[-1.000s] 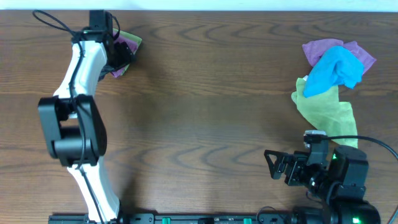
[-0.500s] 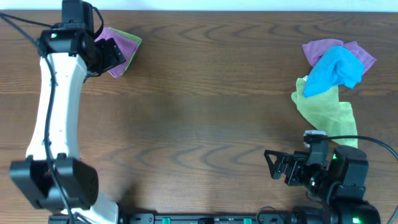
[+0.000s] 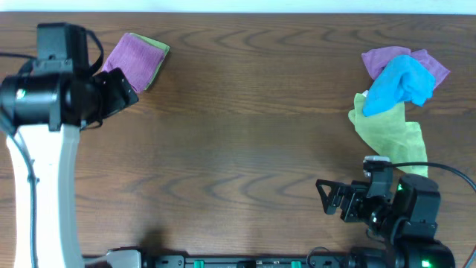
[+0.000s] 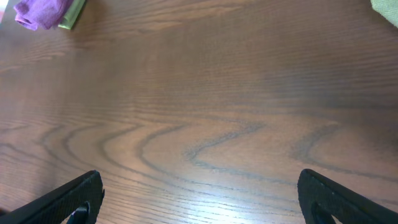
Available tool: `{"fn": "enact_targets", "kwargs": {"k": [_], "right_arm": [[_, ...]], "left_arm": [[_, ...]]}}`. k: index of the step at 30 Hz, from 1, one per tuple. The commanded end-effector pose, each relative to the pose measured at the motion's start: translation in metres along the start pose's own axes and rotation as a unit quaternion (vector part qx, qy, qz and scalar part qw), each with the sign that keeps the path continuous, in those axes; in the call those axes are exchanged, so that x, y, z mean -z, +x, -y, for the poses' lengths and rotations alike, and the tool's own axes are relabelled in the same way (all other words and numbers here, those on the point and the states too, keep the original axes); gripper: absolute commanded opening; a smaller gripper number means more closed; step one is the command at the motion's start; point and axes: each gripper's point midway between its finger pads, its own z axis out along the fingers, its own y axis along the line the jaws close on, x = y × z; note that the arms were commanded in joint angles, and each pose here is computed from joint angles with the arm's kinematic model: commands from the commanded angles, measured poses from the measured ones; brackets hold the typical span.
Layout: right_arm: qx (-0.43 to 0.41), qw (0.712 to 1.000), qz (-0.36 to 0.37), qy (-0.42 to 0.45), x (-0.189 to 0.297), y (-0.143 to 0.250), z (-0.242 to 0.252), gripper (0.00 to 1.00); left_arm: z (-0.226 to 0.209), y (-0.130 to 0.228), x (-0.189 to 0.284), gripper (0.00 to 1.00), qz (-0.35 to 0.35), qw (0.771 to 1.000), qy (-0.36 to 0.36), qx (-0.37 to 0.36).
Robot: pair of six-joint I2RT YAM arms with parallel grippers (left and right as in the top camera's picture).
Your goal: Fold the cloth
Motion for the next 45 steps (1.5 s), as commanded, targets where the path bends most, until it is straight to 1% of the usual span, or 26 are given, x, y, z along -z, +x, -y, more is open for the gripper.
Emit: {"fn": "enact_targets", "kwargs": {"k": [1, 8, 12, 17, 22, 24, 28, 33, 40, 45], "right_arm": [[-0.006, 1.0, 0.0, -0.003, 0.0, 0.001, -0.001, 0.99], [-0.006, 1.0, 0.0, -0.003, 0.0, 0.001, -0.001, 0.99], [-0.006, 1.0, 0.0, -0.003, 0.0, 0.001, -0.001, 0.99], [-0.006, 1.0, 0.0, -0.003, 0.0, 0.001, -0.001, 0.99], [-0.006, 1.0, 0.0, -0.003, 0.0, 0.001, -0.001, 0.99], [-0.006, 1.0, 0.0, -0.003, 0.0, 0.001, -0.001, 0.99], [-0.006, 1.0, 0.0, -0.003, 0.0, 0.001, -0.001, 0.99], [-0.006, 1.0, 0.0, -0.003, 0.0, 0.001, -0.001, 0.99], [-0.006, 1.0, 0.0, -0.003, 0.0, 0.001, -0.001, 0.99], [-0.006, 1.0, 0.0, -0.003, 0.0, 0.001, -0.001, 0.99]], "left_arm": [[-0.005, 0.004, 0.028, 0.95, 0.028, 0.999, 0.015, -0.002], [-0.023, 0.036, 0.067, 0.95, 0.048, 0.998, 0.019, -0.018], [-0.03, 0.05, 0.065, 0.95, 0.051, 0.998, 0.021, -0.021], [-0.029, 0.064, 0.038, 0.95, 0.072, 0.996, 0.047, -0.021], [-0.03, 0.08, 0.001, 0.95, 0.106, 0.991, 0.076, -0.02], [-0.033, 0.091, -0.017, 0.95, 0.128, 0.988, 0.088, -0.019], [-0.04, 0.11, -0.039, 0.95, 0.154, 0.982, 0.103, -0.019], [-0.051, 0.136, -0.062, 0.95, 0.186, 0.975, 0.112, -0.043], [-0.064, 0.164, -0.091, 0.95, 0.198, 0.972, 0.112, -0.059], [-0.068, 0.177, -0.111, 0.95, 0.197, 0.972, 0.112, -0.064]]}}
